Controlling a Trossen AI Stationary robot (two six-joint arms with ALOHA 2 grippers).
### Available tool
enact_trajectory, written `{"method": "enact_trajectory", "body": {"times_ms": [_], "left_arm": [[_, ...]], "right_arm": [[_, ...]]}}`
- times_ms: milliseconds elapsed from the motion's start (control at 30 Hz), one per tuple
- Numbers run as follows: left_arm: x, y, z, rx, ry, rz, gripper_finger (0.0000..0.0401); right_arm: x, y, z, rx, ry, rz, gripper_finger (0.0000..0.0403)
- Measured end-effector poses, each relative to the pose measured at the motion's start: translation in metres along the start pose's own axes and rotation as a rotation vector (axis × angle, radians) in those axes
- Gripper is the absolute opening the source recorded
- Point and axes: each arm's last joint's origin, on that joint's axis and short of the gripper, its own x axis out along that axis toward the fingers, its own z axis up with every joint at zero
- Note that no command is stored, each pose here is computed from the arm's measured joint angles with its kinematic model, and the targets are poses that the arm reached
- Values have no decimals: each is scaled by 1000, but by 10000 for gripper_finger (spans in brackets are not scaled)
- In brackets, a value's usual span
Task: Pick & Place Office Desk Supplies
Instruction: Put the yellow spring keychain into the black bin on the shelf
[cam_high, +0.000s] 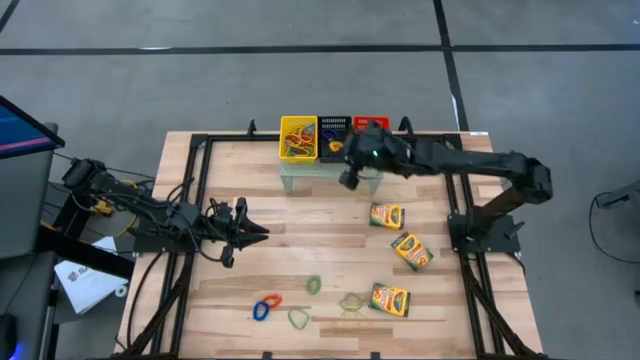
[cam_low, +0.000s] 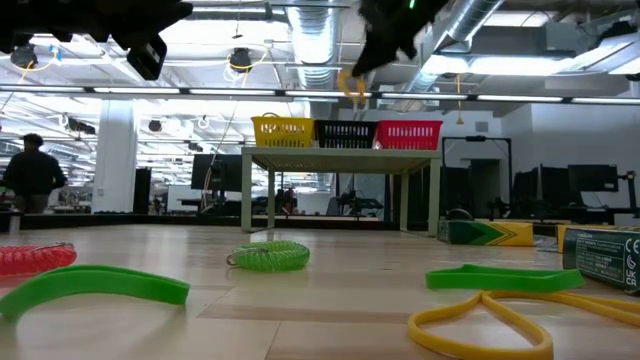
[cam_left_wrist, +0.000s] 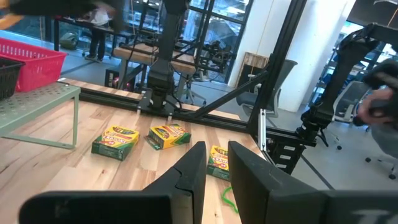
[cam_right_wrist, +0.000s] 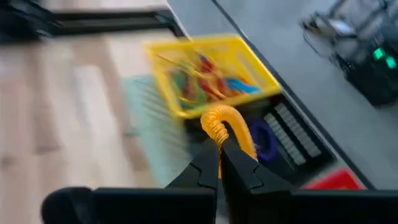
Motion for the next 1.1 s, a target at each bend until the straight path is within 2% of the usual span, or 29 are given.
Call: {"method": "enact_trajectory", "body": {"times_ms": [133,233,433,867,967,1100], "left_arm": [[0,0,0,0,0,0,62],[0,0,0,0,0,0,62],[0,0,0,0,1,0,62],[0,0,0,2,3,1,62],[0,0,0,2,3,1,62],[0,0,0,2,3,0,62]], "right_arm": [[26,-25,-9,37,69,-53,0],[43,-38,-17,59,117,-42,0],[67,-44,-29,74,179,-7,0],[64,-42,-27,65,168,0,24],[65,-41,-28,72,175,1,45],[65,-40,-28,68,174,2,92]]}}
